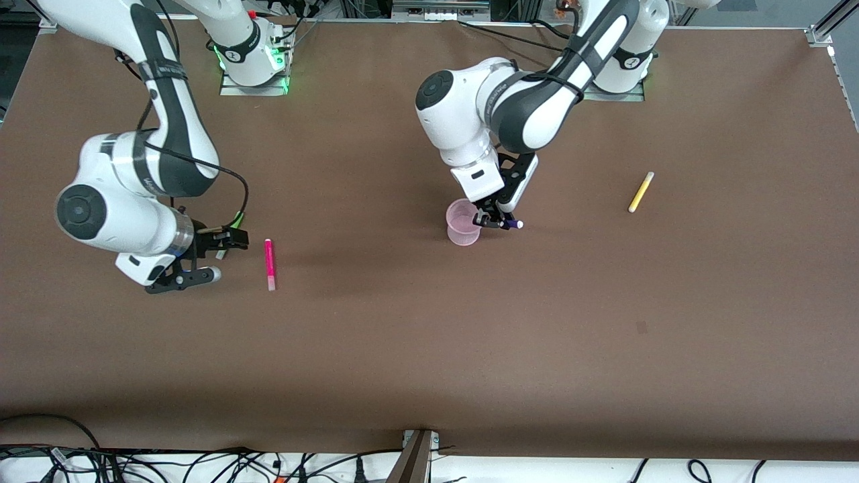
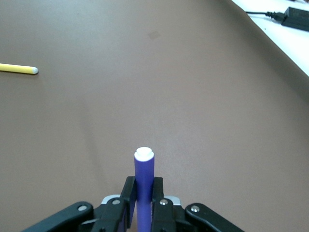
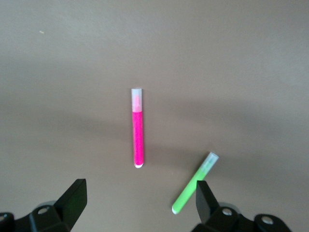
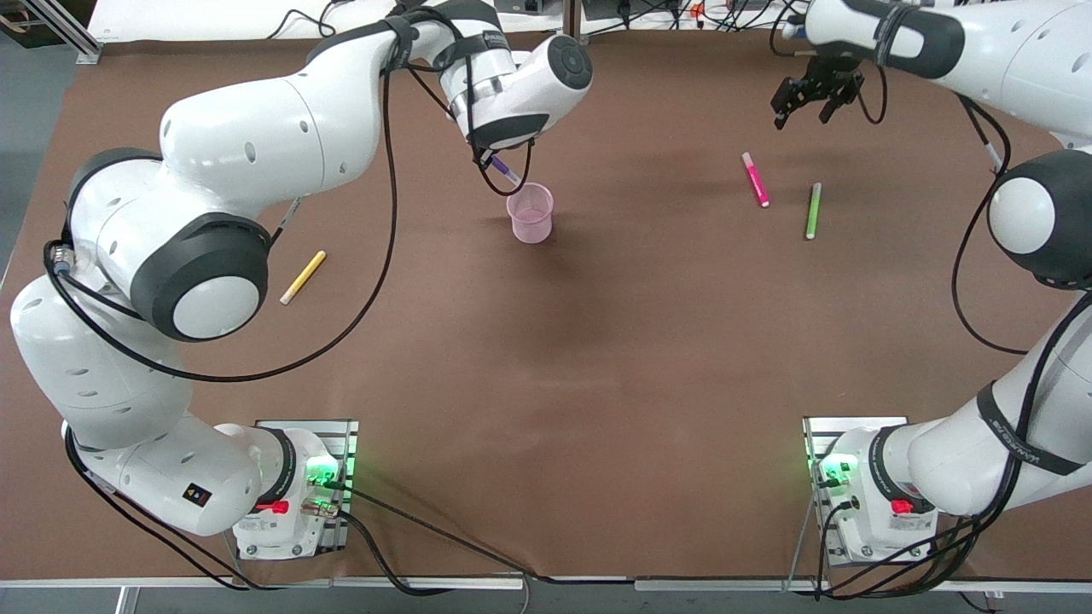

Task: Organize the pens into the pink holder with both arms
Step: 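Carry the purple marker over the pink cup while the right gripper reaches the magenta marker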

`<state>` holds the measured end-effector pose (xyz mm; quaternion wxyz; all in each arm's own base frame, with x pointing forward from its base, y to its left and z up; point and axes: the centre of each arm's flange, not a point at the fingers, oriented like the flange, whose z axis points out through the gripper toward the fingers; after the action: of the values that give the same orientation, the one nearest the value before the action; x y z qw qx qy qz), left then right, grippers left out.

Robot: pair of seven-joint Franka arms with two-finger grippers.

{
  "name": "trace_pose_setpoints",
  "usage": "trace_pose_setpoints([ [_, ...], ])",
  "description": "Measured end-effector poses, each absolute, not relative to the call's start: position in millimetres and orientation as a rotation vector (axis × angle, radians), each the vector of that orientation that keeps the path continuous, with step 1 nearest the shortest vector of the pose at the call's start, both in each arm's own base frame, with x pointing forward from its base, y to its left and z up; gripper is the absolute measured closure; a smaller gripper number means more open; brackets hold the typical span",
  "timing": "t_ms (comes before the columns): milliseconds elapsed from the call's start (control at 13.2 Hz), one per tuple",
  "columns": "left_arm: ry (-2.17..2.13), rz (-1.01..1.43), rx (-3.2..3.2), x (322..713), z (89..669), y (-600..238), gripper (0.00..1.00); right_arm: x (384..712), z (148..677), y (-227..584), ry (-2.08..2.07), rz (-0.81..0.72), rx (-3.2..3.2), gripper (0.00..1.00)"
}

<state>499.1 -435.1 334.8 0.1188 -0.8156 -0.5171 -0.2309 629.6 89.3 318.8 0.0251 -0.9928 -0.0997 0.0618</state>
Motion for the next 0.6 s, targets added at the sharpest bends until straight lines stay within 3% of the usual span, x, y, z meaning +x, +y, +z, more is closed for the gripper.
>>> trace_pose_setpoints([
  [302, -1.490, -0.748, -2.342, 482.9, 313.5, -450.4, 0.82, 601.7, 268.1, 89.1, -0.306, 0.160, -3.078, 0.00],
  [604, -1.453, -0.797, -2.333, 469.9, 306.6, -463.3, 0.82, 589.7, 265.6, 98.5, -0.303, 0.156, -3.072, 0.01],
])
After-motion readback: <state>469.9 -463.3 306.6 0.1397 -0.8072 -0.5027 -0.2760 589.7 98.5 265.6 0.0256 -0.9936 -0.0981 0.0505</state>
